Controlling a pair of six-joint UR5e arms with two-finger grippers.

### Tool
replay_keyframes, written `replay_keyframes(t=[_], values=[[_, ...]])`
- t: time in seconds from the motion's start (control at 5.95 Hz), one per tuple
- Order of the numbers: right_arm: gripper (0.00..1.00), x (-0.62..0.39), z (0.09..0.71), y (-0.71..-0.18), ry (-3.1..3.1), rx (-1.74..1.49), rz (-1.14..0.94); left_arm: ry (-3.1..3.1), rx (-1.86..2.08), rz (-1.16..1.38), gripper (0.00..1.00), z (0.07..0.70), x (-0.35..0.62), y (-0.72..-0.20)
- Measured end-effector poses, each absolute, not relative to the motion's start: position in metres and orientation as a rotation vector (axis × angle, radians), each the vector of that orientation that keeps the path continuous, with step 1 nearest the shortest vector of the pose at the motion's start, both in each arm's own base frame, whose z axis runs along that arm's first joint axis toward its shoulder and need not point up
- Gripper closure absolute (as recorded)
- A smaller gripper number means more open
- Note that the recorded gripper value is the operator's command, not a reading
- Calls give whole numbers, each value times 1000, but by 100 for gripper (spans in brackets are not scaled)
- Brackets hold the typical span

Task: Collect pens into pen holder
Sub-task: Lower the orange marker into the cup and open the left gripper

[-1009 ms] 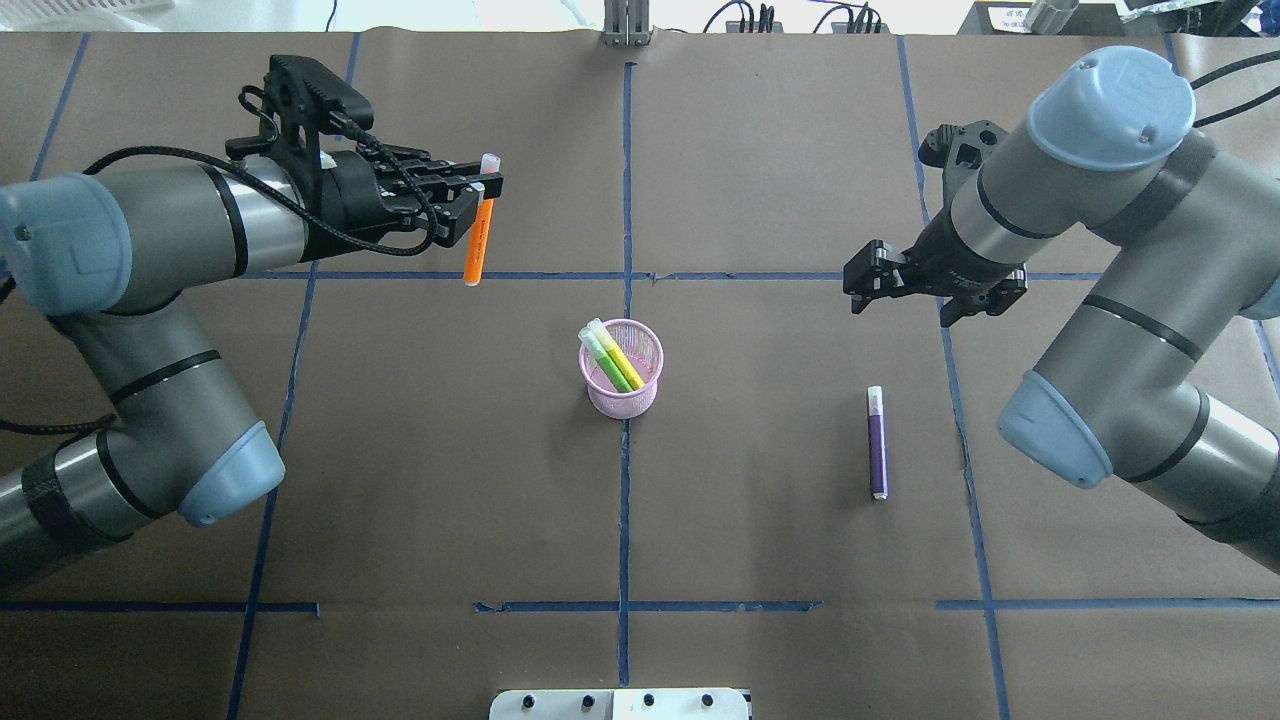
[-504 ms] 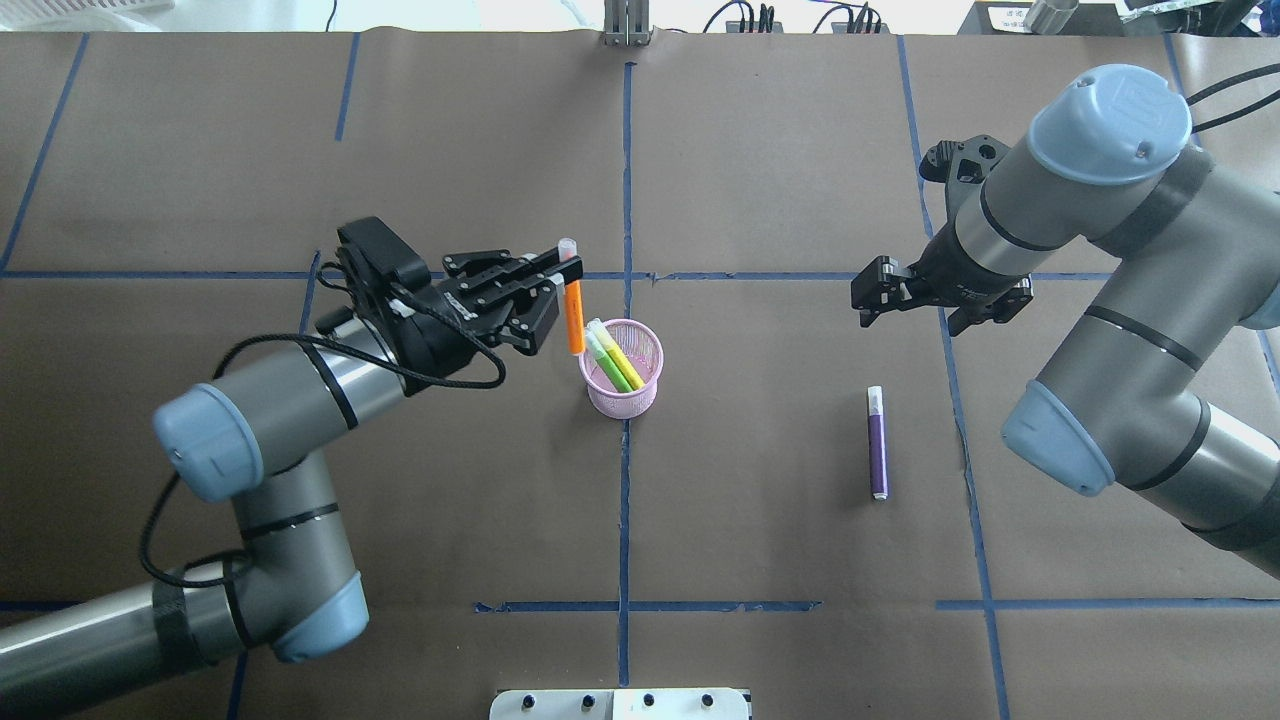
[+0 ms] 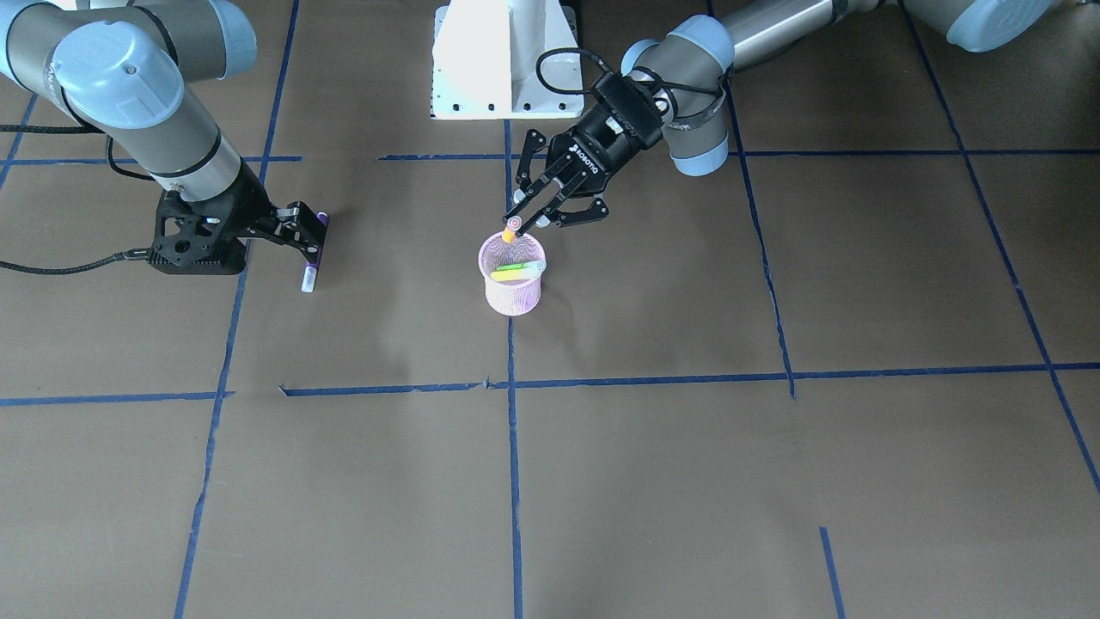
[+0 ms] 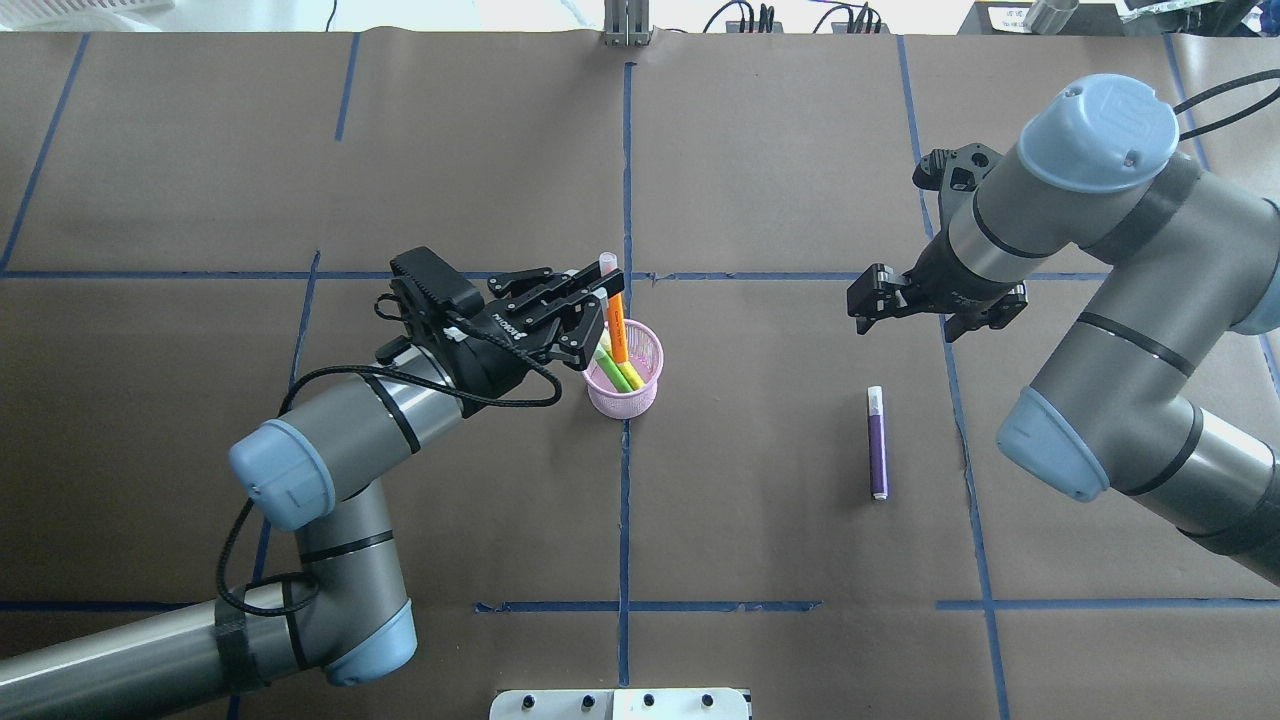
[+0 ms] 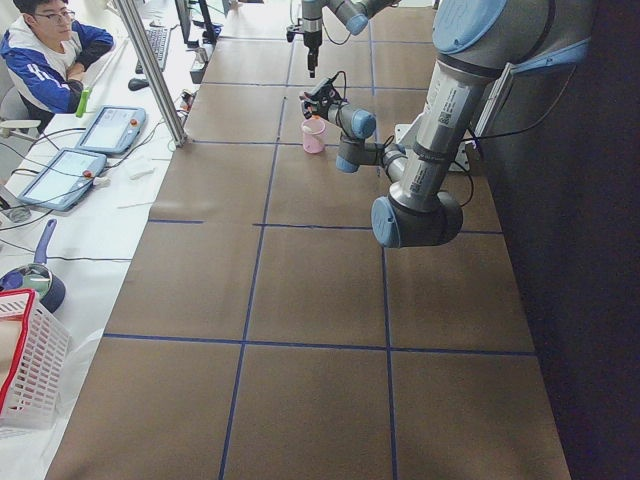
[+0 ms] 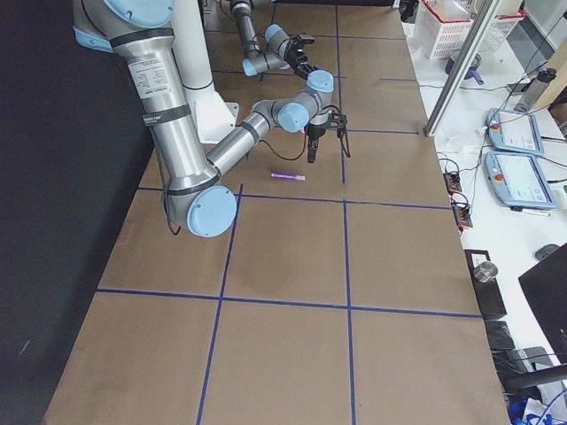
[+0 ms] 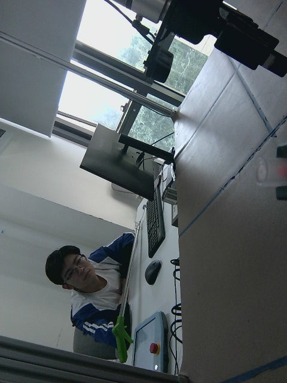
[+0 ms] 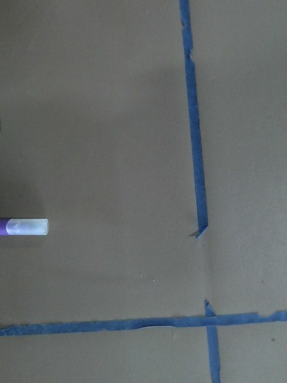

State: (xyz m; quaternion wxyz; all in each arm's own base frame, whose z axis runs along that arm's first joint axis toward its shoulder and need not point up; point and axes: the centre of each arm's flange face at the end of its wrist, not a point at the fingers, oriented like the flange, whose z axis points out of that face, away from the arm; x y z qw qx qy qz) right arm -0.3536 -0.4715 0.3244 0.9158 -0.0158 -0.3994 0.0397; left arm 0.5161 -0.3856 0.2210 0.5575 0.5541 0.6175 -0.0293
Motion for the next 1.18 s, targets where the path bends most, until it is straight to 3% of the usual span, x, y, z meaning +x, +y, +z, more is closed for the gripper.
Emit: replay_keyframes(t=[0.34,0.5,0.84,1.01,1.18], values=[[0,-357,325,-470,-814,-26,80,1413,1308,-53,100,231,528,-391],[0,-358,325,-470,-813,-25,80,1394,1302,-43,84,238,534,-392],[0,-358,325,-471,-809,-18,88,1382,1294,-33,11,242,540,-393],[0,-358,325,-471,-807,-15,90,1382,1294,-32,0,240,541,-393],[0,-358,325,-471,-807,-14,91,1385,1296,-33,0,237,541,-393]])
